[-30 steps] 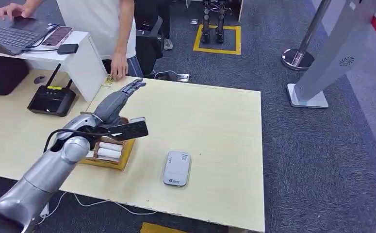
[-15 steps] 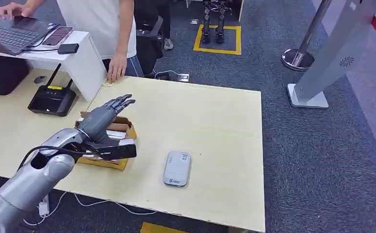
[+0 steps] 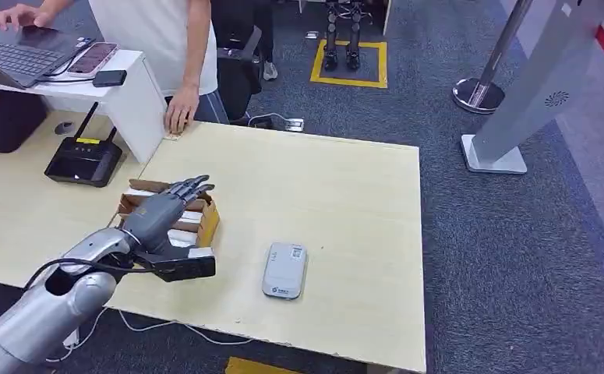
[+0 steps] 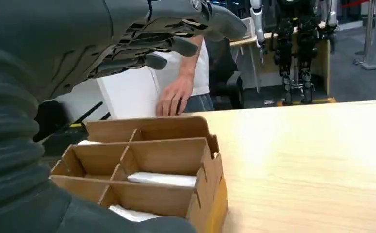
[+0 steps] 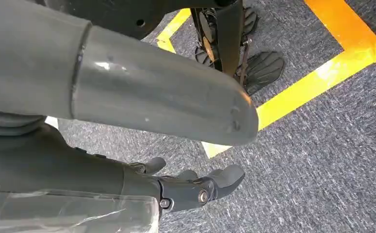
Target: Pass the card to the sensor for recognition and then transmit it.
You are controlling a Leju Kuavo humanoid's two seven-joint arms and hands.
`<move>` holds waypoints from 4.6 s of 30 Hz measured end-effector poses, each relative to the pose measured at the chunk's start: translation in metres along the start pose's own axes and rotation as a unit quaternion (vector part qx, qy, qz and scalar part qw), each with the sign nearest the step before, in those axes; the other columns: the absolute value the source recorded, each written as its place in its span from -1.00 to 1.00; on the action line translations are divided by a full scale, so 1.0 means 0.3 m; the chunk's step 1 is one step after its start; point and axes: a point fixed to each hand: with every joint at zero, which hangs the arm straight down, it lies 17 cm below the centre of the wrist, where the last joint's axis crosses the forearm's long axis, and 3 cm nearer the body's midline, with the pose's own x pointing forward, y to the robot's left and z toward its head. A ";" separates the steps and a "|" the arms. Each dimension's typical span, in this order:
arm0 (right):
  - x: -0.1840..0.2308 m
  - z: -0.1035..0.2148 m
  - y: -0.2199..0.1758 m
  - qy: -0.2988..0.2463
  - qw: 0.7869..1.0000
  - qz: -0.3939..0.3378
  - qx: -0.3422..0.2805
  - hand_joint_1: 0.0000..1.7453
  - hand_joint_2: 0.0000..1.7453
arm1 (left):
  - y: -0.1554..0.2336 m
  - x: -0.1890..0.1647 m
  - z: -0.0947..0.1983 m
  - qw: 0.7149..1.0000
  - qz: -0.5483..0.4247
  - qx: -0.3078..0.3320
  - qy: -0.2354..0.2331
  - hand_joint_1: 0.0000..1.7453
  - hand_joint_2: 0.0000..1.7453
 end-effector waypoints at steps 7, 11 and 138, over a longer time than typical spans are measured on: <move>-0.003 0.000 -0.003 0.002 1.000 -0.004 -0.001 -1.00 -1.00 | -0.023 -0.044 0.057 0.999 -0.043 0.001 0.020 -1.00 1.00; -0.005 0.000 -0.005 0.002 1.000 -0.007 -0.002 -1.00 -1.00 | -0.046 -0.060 0.085 0.998 -0.049 -0.006 0.029 -1.00 1.00; 0.013 -0.004 -0.018 0.004 1.000 -0.018 -0.012 -1.00 -1.00 | -0.177 -0.105 0.142 0.984 -0.116 -0.020 0.130 1.00 1.00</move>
